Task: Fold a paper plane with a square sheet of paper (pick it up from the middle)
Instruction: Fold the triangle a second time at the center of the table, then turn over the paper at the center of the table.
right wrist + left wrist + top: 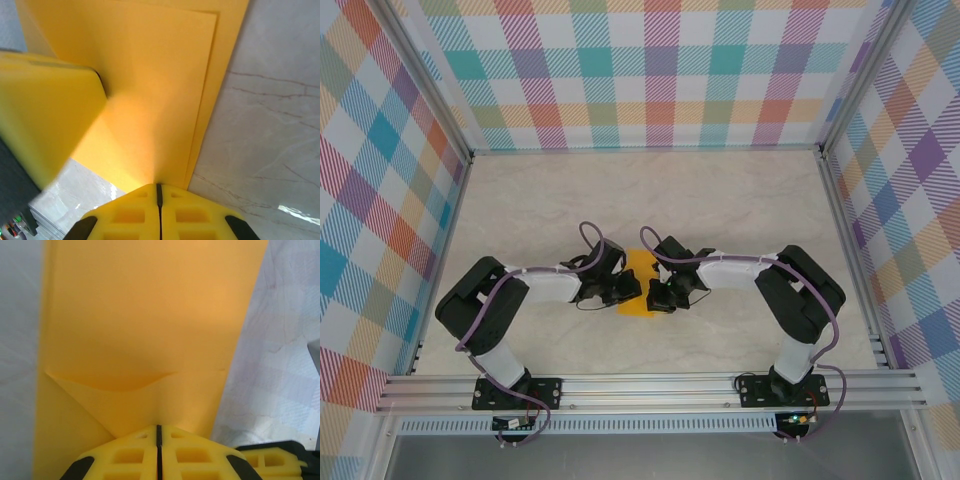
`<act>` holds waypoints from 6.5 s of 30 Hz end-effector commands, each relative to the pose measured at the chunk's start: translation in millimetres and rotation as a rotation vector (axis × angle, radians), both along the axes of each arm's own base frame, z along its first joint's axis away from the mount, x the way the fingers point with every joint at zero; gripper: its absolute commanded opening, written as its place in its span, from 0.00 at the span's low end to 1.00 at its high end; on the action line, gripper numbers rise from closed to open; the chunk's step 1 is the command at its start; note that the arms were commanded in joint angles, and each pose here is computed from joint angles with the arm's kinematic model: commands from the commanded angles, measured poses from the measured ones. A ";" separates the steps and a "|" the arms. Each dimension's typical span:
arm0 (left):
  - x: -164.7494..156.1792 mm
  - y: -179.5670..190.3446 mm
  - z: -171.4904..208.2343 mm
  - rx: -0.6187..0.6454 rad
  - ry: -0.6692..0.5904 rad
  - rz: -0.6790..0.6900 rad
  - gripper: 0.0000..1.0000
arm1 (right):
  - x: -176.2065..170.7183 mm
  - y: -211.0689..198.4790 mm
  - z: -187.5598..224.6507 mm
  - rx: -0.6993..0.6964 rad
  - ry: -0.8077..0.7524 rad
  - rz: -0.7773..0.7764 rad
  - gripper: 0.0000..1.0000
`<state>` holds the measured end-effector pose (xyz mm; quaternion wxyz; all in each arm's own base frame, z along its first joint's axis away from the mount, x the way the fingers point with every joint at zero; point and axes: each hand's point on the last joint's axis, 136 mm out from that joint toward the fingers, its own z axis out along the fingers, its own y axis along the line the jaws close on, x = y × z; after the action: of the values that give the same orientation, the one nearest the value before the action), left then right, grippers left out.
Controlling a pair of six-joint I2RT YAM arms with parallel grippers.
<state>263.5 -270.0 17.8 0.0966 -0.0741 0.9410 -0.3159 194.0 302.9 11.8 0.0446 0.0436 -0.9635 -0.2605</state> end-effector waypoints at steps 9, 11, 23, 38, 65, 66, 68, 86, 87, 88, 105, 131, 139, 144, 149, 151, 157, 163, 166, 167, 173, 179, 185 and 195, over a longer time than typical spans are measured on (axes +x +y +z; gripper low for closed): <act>38.2 61.3 -19.0 0.177 -0.023 0.138 0.09 | -34.7 -50.4 -47.3 -0.243 0.114 0.005 0.06; 40.3 63.0 -18.7 0.191 -0.021 0.131 0.09 | -34.4 -49.9 -46.8 -0.242 0.114 0.007 0.06; 19.3 59.3 -34.3 0.153 0.041 0.096 0.08 | 5.1 14.4 28.5 0.023 -0.027 0.070 0.07; 16.9 54.5 -39.0 0.138 0.061 0.091 0.08 | 28.9 39.6 17.0 -0.004 -0.047 0.079 0.07; 4.9 70.5 -59.7 0.216 0.128 0.134 0.07 | -18.0 -8.1 -1.3 -0.092 0.026 0.202 0.07; 4.9 70.8 -60.2 0.218 0.130 0.136 0.07 | -19.7 -9.4 -1.1 -0.093 0.030 0.203 0.07; 5.6 70.5 -59.6 0.217 0.128 0.135 0.07 | -23.1 -12.3 -2.6 -0.096 0.038 0.204 0.07; 6.2 67.3 -55.1 0.199 0.122 0.127 0.06 | -10.1 -3.4 31.8 -0.015 -0.076 0.168 0.08; 6.5 65.7 -52.8 0.189 0.119 0.124 0.06 | -5.6 1.4 36.2 0.002 -0.092 0.159 0.08; 7.4 63.8 -50.1 0.178 0.114 0.120 0.06 | -2.6 4.8 38.1 0.011 -0.099 0.156 0.08; 17.3 52.5 -30.5 0.143 0.075 0.094 0.07 | -4.2 -0.9 -3.5 -0.076 -0.023 0.139 0.07; 17.6 69.1 64.9 0.091 -0.121 0.177 0.46 | 59.3 2.0 46.0 -0.042 -0.260 -0.012 0.36; 0.5 69.0 67.4 -0.034 -0.113 0.243 0.60 | 70.1 1.6 35.3 0.055 -0.194 -0.013 0.42; -4.6 59.1 60.6 -0.078 -0.083 0.229 0.60 | 71.6 7.9 28.5 0.081 -0.158 0.012 0.36; -6.5 47.5 56.1 -0.093 -0.065 0.207 0.56 | 71.6 5.6 18.1 0.062 -0.137 0.012 0.29; -5.8 42.5 56.0 -0.101 -0.060 0.198 0.54 | 72.2 2.9 14.5 0.052 -0.136 0.007 0.26; -5.8 26.9 51.8 -0.125 -0.041 0.171 0.50 | 72.2 -2.1 6.0 0.032 -0.121 -0.005 0.14; -4.1 14.5 41.0 -0.129 -0.015 0.155 0.46 | 72.4 -5.3 3.6 0.027 -0.112 -0.020 0.09; -2.2 9.0 37.8 -0.131 -0.008 0.148 0.45 | 72.0 -6.7 3.1 0.028 -0.110 -0.025 0.09; -0.9 7.9 36.9 -0.130 -0.008 0.148 0.44 | 72.5 -7.4 3.3 0.028 -0.110 -0.028 0.09; 5.8 0.1 28.1 -0.112 0.002 0.131 0.40 | 71.5 -9.6 1.1 0.025 -0.103 -0.034 0.09; 10.2 -2.4 19.7 -0.087 0.009 0.120 0.33 | 71.9 -11.3 0.6 0.026 -0.100 -0.036 0.09; 12.3 -3.9 14.9 -0.068 0.010 0.102 0.22 | 72.2 -13.2 1.7 0.026 -0.099 -0.040 0.09; 17.7 8.2 9.7 0.010 -0.017 0.103 0.22 | 76.9 -13.5 12.5 0.042 -0.119 -0.038 0.10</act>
<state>279.4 -265.8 30.9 0.1167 -0.1278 0.9298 -0.3248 269.5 292.6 17.2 -0.0119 0.0367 -0.9602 -0.2767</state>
